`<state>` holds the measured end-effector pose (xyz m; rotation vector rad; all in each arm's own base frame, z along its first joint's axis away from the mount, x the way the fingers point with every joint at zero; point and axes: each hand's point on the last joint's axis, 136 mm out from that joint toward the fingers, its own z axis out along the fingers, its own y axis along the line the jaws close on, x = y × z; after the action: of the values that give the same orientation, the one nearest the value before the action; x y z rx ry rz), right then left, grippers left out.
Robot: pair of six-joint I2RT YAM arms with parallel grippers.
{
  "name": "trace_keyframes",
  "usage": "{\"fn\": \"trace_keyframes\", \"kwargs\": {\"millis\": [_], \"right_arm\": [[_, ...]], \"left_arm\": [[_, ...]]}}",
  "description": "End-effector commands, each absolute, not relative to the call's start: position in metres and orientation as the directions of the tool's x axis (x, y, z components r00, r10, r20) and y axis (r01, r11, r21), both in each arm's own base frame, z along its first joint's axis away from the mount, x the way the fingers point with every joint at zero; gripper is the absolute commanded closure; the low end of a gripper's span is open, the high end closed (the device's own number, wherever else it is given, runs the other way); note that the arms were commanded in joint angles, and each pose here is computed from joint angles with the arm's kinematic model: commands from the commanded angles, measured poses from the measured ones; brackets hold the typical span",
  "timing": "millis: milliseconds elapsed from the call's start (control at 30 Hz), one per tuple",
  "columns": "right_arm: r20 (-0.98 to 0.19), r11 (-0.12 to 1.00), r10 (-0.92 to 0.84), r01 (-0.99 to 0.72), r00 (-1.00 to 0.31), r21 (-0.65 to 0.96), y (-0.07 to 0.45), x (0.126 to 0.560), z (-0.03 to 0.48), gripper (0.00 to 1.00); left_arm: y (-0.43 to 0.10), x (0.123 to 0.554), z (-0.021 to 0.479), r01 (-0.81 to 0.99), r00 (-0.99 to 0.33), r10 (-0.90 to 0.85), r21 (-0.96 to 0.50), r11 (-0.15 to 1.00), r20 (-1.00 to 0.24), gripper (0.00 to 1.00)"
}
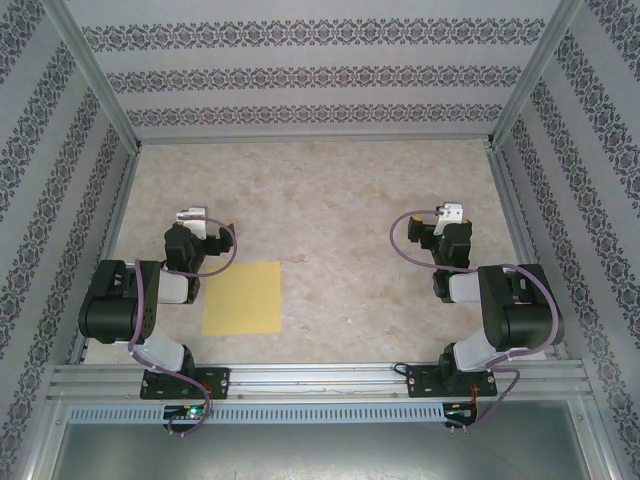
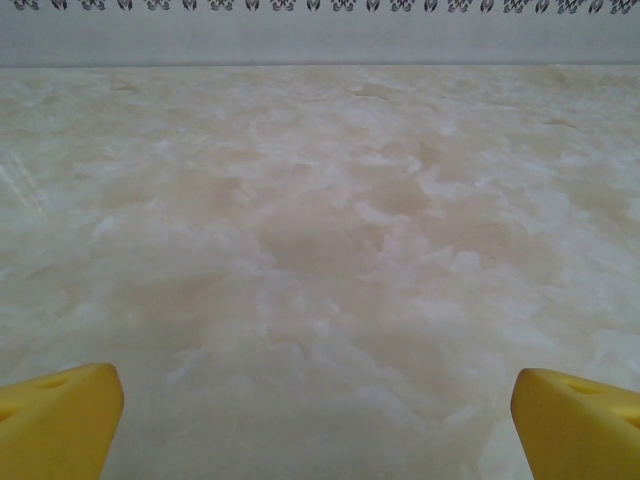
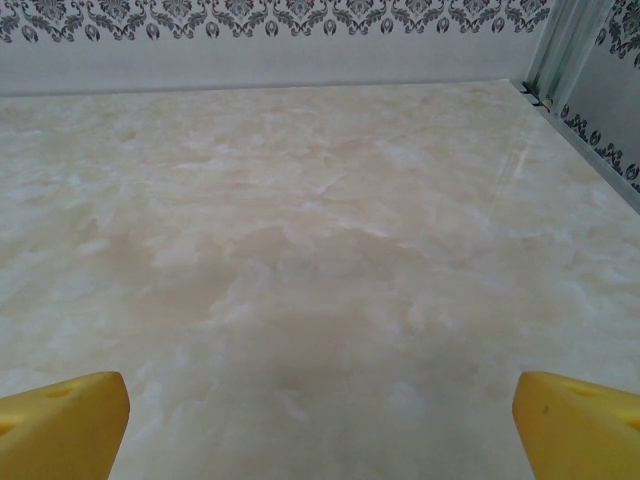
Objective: Fold a paper plane with a square sheet of paper (fold left side to right side)
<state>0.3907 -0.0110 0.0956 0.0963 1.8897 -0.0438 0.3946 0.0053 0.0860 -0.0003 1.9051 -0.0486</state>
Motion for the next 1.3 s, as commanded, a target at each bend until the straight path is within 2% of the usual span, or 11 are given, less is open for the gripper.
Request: {"fn": "trace_keyframes", "kwargs": {"millis": [0, 133, 300, 533, 733, 867, 1033, 1267], "right_arm": [[-0.969, 0.996, 0.044, 0.09, -0.245, 0.022, -0.009, 0.391, 0.123, 0.02], [-0.959, 0.994, 0.062, 0.108, -0.277, 0.033, -0.011, 0.384, 0.139, 0.02], [-0.916, 0.98, 0.196, 0.095, -0.35, 0.174, 0.001, 0.367, 0.158, 0.02], [-0.759, 0.905, 0.375, 0.033, -0.532, 0.424, 0.042, 0.336, 0.173, 0.02], [-0.659, 0.855, 0.406, 0.01, -0.633, 0.518, 0.066, 0.322, 0.172, 0.02], [-0.623, 0.854, 0.377, -0.003, -0.685, 0.52, 0.079, 0.322, 0.164, 0.02], [-0.6, 0.864, 0.328, -0.026, -0.73, 0.503, 0.094, 0.324, 0.157, 0.02], [-0.604, 0.881, 0.303, -0.026, -0.737, 0.473, 0.098, 0.32, 0.153, 0.02]], "left_arm": [[0.014, 0.389, 0.11, -0.022, -0.273, -0.049, -0.045, 0.999, -0.961, 0.01], [0.02, 0.382, 0.138, -0.07, -0.295, -0.097, -0.08, 0.994, -0.95, 0.01], [0.018, 0.367, 0.165, -0.158, -0.36, -0.331, -0.292, 0.943, -0.872, 0.01], [-0.028, 0.305, 0.154, -0.207, -0.63, -0.529, -0.534, 0.82, -0.568, 0.01], [-0.065, 0.242, 0.133, -0.259, -0.796, -0.513, -0.585, 0.769, -0.322, 0.12], [-0.095, 0.218, 0.112, -0.247, -0.876, -0.441, -0.603, 0.759, -0.197, 0.21], [-0.122, 0.211, 0.084, -0.23, -0.925, -0.367, -0.614, 0.755, -0.104, 0.34], [-0.137, 0.218, 0.051, -0.243, -0.934, -0.352, -0.612, 0.752, -0.062, 0.46]]}}
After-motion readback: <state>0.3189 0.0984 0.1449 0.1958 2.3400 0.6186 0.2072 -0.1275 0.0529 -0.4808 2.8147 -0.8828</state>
